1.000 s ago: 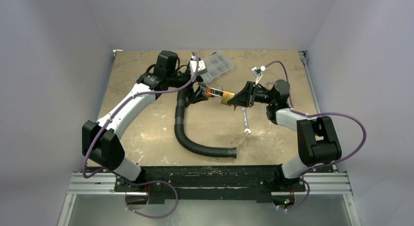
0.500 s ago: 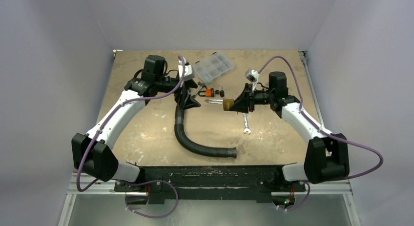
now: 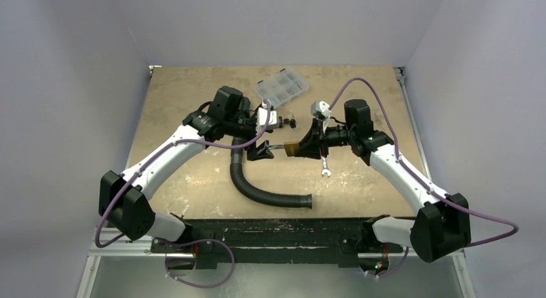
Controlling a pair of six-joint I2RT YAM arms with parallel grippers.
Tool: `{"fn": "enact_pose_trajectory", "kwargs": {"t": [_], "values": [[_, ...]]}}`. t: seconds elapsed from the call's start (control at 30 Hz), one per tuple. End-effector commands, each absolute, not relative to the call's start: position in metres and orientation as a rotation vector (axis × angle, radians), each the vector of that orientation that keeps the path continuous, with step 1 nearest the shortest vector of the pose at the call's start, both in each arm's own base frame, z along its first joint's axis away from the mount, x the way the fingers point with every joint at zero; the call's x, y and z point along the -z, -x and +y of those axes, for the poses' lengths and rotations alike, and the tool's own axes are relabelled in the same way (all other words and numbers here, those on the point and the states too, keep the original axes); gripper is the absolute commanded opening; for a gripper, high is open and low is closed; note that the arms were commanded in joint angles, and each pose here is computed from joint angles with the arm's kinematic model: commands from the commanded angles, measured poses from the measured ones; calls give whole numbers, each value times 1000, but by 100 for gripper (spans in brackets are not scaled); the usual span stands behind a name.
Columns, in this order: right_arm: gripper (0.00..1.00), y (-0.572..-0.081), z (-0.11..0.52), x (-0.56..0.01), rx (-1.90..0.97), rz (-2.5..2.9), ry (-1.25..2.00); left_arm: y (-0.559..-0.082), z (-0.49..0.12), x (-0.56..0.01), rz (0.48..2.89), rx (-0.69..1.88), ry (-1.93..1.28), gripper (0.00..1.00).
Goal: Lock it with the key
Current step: Lock the lock.
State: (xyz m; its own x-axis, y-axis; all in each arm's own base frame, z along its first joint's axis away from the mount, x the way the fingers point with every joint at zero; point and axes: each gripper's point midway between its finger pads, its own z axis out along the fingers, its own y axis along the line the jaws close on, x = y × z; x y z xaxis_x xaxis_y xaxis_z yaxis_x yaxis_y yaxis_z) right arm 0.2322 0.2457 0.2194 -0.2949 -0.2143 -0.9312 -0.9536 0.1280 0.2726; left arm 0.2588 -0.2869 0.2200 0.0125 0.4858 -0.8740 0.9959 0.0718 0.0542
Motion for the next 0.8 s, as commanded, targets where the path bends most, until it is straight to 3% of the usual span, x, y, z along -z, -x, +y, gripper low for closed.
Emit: {"fn": "enact_pose_trajectory", "kwargs": {"t": [0.0,0.3,0.57,0.67,0.77], "values": [[0,-235,248,-249,-1146,1521,1178,-251,-283,-201,1597,823,-1588,88],[0,-234,253,-254,-1177,1512,1154,-246,-292,-189,1629,830,-1588,73],[0,-233,255,-255,-1187,1514,1156,-245,-298,-187,1626,837,-1596,50],[0,-233,254,-249,-1183,1527,1157,-245,-300,-191,1615,842,-1594,33],[0,-233,254,-244,-1181,1541,1167,-246,-299,-196,1610,836,-1595,1]]}}
